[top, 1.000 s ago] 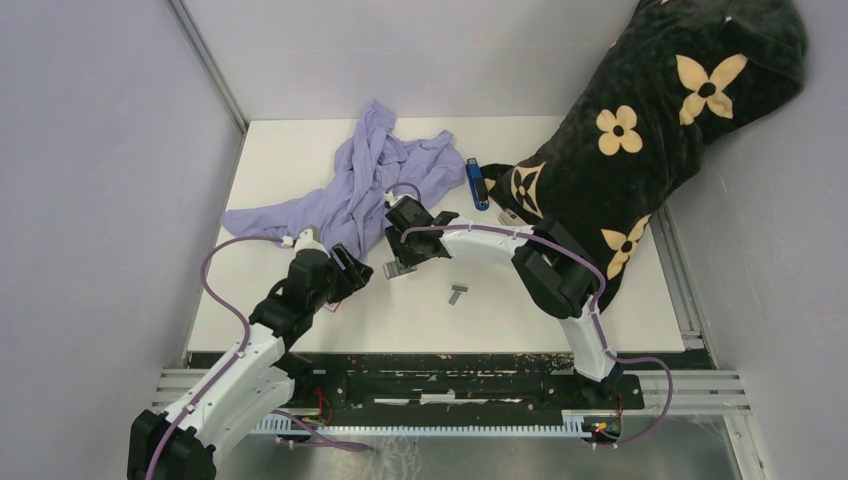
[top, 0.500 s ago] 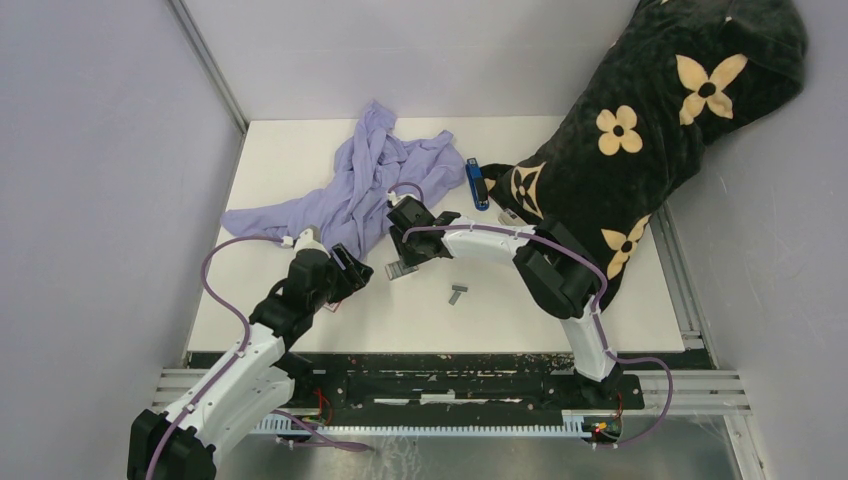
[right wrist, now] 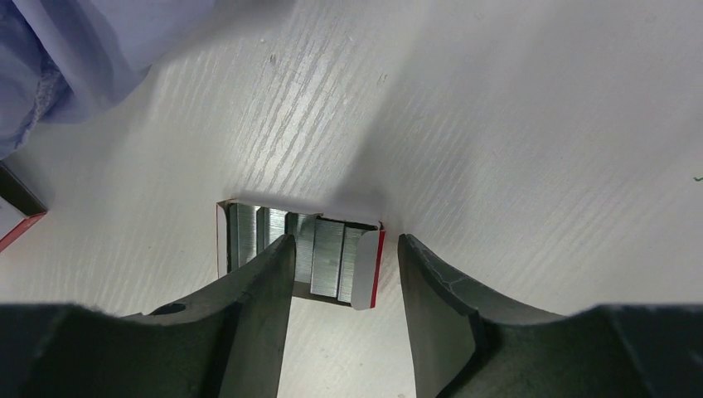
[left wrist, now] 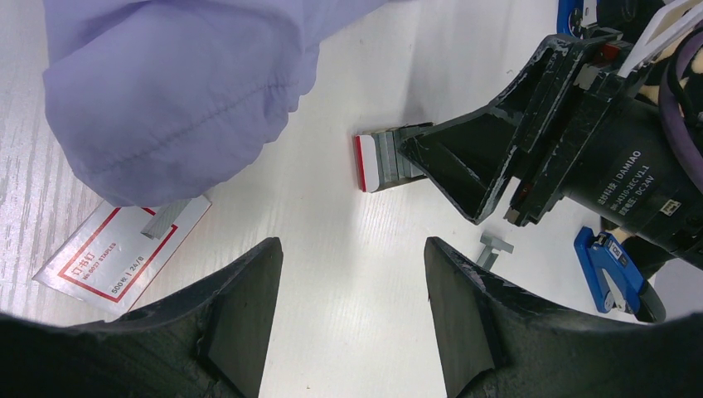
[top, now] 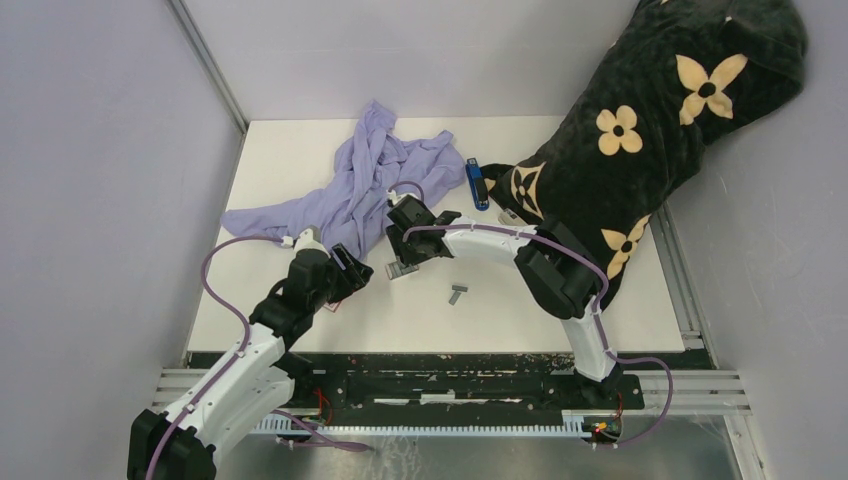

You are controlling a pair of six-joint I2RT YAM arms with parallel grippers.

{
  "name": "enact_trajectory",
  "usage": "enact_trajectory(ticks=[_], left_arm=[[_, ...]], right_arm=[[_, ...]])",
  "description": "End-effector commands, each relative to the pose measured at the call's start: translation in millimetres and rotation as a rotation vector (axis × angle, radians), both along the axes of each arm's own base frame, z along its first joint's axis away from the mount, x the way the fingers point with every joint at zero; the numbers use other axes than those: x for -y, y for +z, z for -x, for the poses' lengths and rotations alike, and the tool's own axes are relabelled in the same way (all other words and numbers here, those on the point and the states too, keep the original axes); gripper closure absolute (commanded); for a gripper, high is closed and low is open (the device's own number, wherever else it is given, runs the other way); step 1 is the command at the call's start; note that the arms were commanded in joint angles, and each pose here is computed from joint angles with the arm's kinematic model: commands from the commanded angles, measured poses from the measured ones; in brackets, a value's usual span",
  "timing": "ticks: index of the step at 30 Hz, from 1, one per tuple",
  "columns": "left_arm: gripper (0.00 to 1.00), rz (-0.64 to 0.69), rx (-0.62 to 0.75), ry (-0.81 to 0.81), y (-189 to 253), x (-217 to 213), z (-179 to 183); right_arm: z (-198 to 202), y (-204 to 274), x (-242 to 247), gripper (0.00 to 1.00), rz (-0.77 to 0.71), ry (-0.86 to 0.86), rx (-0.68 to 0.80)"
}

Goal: Unload the staples from the stapler
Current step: Adjust the staple in the staple box, then pick up the staple from the center of the board.

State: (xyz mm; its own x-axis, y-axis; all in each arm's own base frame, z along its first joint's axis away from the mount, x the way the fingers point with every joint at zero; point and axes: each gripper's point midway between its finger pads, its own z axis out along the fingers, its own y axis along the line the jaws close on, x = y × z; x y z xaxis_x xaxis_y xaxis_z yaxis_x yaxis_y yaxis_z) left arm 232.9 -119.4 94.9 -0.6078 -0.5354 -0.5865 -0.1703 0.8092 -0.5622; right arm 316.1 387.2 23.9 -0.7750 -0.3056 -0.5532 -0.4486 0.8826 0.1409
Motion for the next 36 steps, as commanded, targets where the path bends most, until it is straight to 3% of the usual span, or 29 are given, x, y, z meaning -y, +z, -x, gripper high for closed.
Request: enact_trajectory(ticks=[1,9,12,17,20,26,36], left_arm=[[0.29,0.035,0.037,0.022,15,2,-8],[0.28,0.053,0.066,0.006,30,6,-11],[0.27,0.061,0.093,-0.013,41,10,-13],[0.15,0.076,0.181,-0.036,73,13,-19],[0.06,0.103,0.265,-0.063,98,18,-23],[0.01,0.187,0.399,-0.164,132,39,-26],[0.0,0.131,0.411,-0.371,135,63,-23]], right_arm=[[-8,36,-2,0.44,-0.057,0.006,0.059],[-3,63,2,0.4,-0.092,0.091,0.07],[7,75,-1,0.4,-0.149,0.206,0.018],[35,116,9,0.39,-0.449,0.544,-0.157],[50,142,34,0.39,-0.536,0.692,-0.2],[74,164,79,0.39,-0.544,0.871,-0.198],[65,183,123,0.39,-0.451,0.93,-0.085]])
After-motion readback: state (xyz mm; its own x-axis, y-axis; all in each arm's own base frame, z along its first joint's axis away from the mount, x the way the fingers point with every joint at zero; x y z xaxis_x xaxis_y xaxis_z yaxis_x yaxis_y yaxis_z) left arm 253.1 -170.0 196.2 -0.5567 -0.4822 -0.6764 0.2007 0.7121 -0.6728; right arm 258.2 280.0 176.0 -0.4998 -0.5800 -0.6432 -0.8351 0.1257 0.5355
